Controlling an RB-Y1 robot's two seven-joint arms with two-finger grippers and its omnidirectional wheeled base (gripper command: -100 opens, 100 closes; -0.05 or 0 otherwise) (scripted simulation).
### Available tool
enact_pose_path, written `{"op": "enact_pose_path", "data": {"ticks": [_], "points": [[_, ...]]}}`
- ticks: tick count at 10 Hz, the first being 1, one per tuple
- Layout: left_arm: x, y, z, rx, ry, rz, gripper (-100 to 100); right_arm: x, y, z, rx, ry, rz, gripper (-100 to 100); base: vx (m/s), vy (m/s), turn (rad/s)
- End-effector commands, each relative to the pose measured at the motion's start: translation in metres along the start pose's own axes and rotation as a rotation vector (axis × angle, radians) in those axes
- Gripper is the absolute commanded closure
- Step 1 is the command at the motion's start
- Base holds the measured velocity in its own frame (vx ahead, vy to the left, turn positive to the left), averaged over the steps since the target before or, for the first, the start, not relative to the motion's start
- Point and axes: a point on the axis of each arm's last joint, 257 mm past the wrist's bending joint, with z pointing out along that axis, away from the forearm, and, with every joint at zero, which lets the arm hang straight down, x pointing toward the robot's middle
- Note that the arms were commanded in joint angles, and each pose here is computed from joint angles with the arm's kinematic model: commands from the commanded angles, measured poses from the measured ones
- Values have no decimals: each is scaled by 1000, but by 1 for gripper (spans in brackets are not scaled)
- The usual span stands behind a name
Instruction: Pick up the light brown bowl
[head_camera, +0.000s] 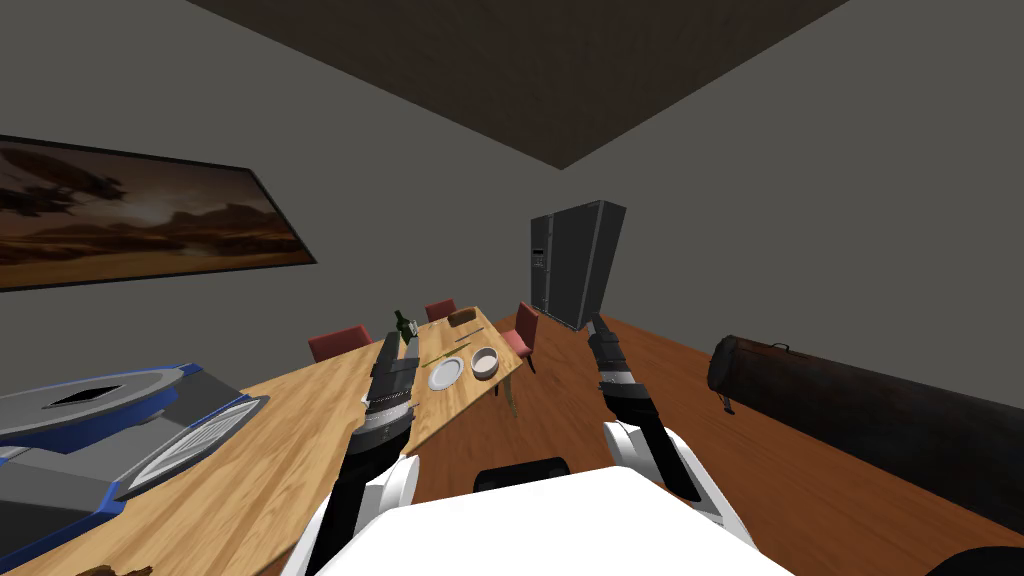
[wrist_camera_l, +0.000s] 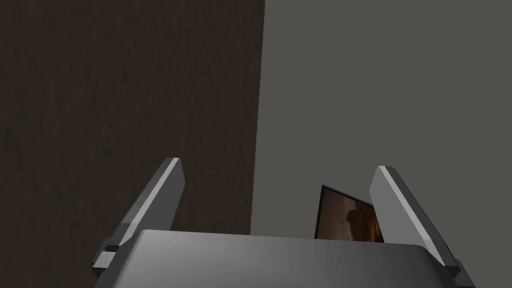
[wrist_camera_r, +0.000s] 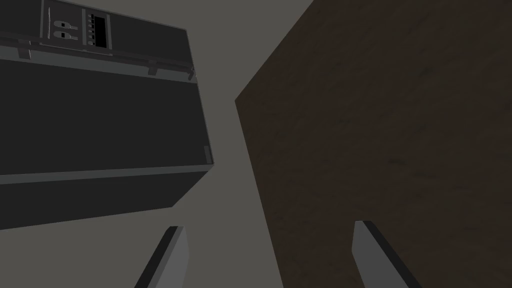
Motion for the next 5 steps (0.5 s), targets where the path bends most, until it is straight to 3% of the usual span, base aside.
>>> {"op": "enact_pose_path", "data": {"ticks": [1,5], "points": [[4,3,2,-7,32,20,-100,0,0,0,0,0,0,0,3,-11,16],[14,25,14,-57,109,105,-100,0,0,0,0,0,0,0,15,-31,31]]}}
